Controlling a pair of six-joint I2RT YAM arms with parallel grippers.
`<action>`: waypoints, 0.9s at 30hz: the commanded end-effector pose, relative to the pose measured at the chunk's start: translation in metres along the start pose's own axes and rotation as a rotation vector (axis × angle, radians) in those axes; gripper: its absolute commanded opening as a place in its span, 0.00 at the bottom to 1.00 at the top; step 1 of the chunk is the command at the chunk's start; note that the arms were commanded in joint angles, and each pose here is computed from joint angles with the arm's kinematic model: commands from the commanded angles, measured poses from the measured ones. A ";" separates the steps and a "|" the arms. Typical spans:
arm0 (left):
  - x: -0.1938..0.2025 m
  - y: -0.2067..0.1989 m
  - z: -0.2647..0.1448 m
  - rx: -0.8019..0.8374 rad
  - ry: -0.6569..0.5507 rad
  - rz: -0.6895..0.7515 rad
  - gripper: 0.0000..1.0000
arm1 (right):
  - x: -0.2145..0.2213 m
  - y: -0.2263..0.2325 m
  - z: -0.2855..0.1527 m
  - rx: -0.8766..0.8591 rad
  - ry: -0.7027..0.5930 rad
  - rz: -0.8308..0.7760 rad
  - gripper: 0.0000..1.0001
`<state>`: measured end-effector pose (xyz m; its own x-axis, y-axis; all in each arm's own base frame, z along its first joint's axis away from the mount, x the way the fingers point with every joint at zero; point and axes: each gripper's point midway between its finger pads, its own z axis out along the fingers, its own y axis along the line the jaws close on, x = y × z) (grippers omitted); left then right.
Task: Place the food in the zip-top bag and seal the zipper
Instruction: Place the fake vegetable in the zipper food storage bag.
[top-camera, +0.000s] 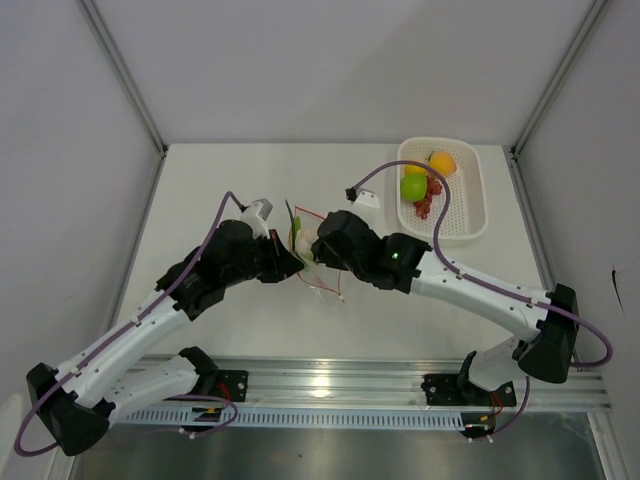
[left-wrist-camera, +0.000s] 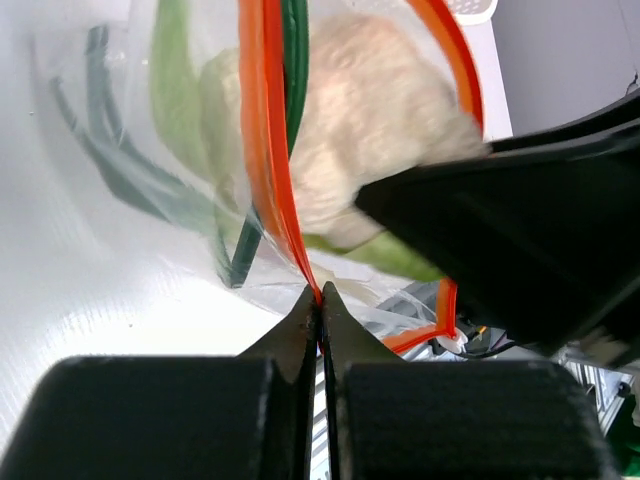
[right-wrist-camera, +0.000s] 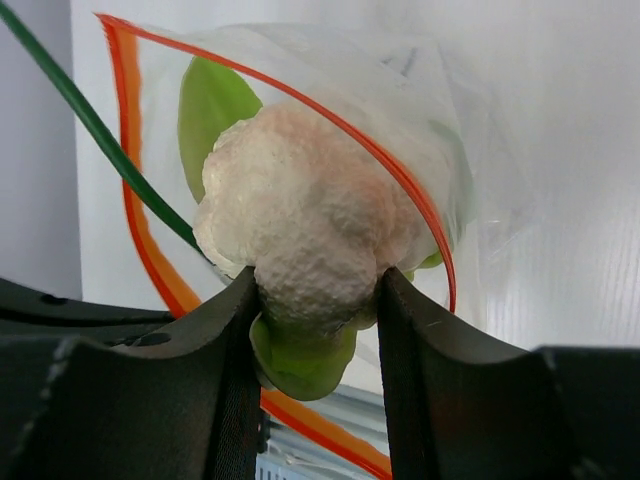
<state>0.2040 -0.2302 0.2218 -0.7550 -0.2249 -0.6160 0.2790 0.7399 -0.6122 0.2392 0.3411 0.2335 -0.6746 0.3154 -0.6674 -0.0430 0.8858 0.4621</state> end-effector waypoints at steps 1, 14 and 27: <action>-0.013 -0.011 -0.006 0.028 -0.046 0.033 0.00 | -0.023 0.011 -0.013 -0.112 0.013 -0.019 0.12; -0.012 -0.005 -0.005 -0.005 -0.036 0.041 0.00 | 0.063 -0.001 0.008 -0.144 0.397 -0.276 0.20; -0.003 0.009 0.002 -0.053 -0.011 0.038 0.01 | 0.029 0.014 -0.012 -0.200 0.300 -0.367 0.99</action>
<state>0.1990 -0.2217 0.2037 -0.7810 -0.1845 -0.5966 0.2486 0.7846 -0.5680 0.2072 0.3495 0.1546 -0.8435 -0.1794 -0.5063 -0.3612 0.8871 0.2874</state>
